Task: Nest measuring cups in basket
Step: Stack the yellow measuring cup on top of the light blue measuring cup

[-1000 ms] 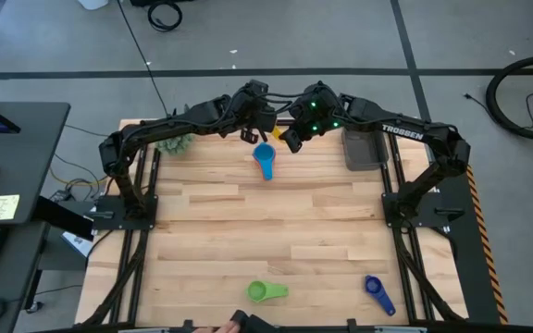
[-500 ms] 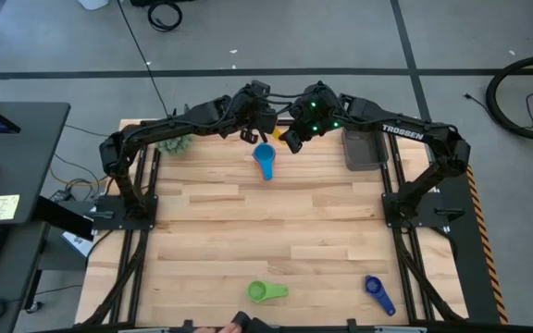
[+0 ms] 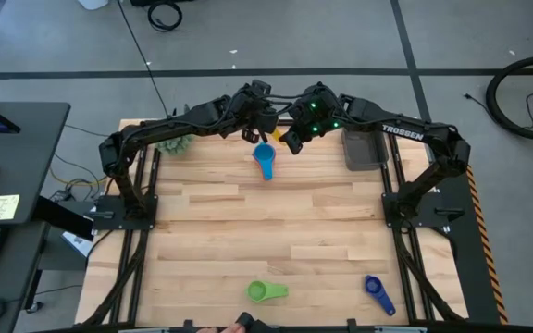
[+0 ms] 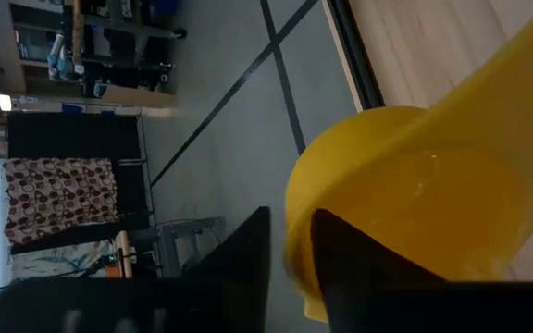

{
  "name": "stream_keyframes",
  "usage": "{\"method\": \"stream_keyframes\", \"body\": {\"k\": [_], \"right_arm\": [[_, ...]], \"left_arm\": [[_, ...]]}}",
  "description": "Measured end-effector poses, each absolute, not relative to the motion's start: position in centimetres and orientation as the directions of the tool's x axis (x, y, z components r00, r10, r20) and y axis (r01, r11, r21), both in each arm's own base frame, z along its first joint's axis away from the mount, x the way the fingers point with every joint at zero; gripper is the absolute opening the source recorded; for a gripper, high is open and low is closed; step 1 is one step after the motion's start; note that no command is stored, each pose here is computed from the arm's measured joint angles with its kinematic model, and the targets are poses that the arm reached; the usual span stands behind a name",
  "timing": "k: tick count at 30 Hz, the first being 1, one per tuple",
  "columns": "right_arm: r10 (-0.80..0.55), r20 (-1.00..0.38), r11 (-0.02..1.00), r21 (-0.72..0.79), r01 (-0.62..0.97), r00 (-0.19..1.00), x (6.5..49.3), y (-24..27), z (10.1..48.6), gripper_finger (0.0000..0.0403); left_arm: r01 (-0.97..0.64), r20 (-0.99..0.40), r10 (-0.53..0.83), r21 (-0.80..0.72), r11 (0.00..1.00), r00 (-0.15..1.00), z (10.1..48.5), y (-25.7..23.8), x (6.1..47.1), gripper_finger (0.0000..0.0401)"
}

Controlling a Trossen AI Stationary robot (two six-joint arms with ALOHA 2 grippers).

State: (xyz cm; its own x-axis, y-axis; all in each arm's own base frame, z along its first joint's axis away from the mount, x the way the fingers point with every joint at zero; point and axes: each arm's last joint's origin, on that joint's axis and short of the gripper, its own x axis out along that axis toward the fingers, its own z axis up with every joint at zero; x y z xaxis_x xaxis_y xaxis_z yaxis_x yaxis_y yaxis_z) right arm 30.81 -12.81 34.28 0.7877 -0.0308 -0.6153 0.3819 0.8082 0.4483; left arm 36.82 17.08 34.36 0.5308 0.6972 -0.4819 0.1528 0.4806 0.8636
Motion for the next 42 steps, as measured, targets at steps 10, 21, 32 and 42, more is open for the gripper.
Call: {"method": "stream_keyframes", "body": {"k": [10, 21, 32, 42], "right_arm": [[-0.053, -0.612, 0.793, 0.455, 0.406, 0.789, 30.8, -12.9, 34.3, 0.0012], [-0.045, -0.606, 0.79, 0.465, 0.399, 0.794, 30.8, -12.9, 34.5, 0.0012], [-0.038, -0.614, 0.778, 0.477, 0.409, 0.788, 30.7, -13.0, 34.4, 0.0012], [-0.058, -0.647, 0.762, 0.463, 0.453, 0.76, 30.5, -13.1, 33.9, 0.0012]], "left_arm": [[0.212, -0.444, 0.766, 0.896, 0.39, 0.465, 34.5, 16.4, 37.0, 0.014], [0.243, -0.415, 0.76, 0.909, 0.337, 0.5, 35.8, 15.2, 36.7, 0.0137], [0.284, -0.474, 0.726, 0.88, 0.379, 0.499, 36.5, 14.4, 35.3, 0.0137], [0.299, -0.533, 0.715, 0.846, 0.441, 0.452, 36.4, 13.7, 34.4, 0.0137]]}}
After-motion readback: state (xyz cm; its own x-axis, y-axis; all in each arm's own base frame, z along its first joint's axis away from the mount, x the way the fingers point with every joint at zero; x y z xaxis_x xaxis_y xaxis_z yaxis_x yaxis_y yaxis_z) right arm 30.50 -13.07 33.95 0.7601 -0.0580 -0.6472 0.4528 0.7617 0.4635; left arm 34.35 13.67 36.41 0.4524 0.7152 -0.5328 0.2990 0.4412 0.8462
